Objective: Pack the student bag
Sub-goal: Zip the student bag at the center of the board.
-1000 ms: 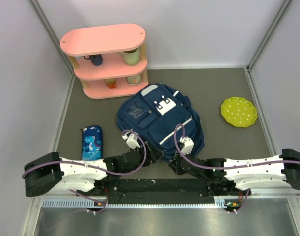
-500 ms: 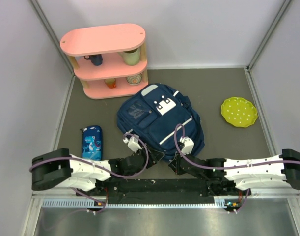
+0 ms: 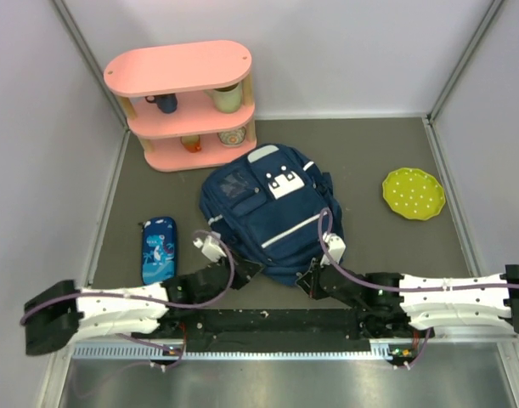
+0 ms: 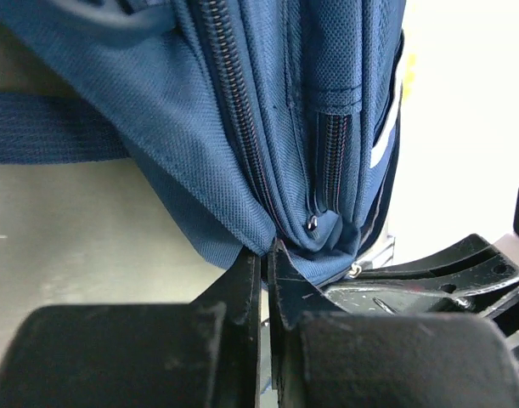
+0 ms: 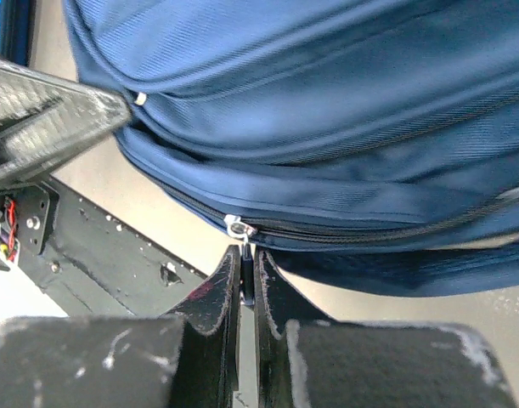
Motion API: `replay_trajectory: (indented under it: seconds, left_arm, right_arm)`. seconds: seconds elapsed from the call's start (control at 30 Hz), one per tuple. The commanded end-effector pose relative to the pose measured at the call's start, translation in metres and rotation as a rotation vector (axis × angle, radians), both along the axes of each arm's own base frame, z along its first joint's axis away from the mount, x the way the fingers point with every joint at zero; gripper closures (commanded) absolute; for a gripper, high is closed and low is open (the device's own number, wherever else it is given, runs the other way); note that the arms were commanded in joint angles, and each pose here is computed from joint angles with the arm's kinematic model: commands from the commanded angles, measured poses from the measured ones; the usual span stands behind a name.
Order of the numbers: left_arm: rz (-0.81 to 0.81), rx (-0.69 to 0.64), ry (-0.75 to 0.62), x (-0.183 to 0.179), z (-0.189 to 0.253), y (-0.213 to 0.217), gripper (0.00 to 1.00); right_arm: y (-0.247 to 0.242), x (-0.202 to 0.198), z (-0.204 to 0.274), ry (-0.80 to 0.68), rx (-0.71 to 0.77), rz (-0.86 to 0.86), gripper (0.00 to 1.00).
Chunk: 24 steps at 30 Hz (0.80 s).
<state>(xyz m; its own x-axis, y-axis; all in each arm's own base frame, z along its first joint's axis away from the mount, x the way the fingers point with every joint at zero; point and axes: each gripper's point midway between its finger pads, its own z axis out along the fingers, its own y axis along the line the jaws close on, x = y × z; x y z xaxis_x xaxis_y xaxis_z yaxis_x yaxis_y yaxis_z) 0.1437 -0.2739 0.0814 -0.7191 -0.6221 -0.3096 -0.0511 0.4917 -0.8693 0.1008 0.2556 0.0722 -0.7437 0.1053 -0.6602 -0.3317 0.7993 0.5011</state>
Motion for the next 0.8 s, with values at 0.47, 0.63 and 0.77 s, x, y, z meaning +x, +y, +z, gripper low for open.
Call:
replay_trajectory:
  seconds: [0.47,0.63,0.77]
  left_arm:
    - [0.142,0.367,0.000,0.026,-0.027,0.136,0.43]
    - [0.072,0.297,0.025,0.022,0.004,0.115,0.15]
    - [0.062,0.167,0.029,0.016,0.021,0.101,0.02]
  right_arm:
    - [-0.040,0.006,-0.033,0.028,-0.206,-0.056,1.00]
    - [-0.019,0.005,-0.028,0.025,-0.150,-0.010,1.00]
    - [-0.015,0.008,-0.026,0.015,-0.146,-0.019,1.00]
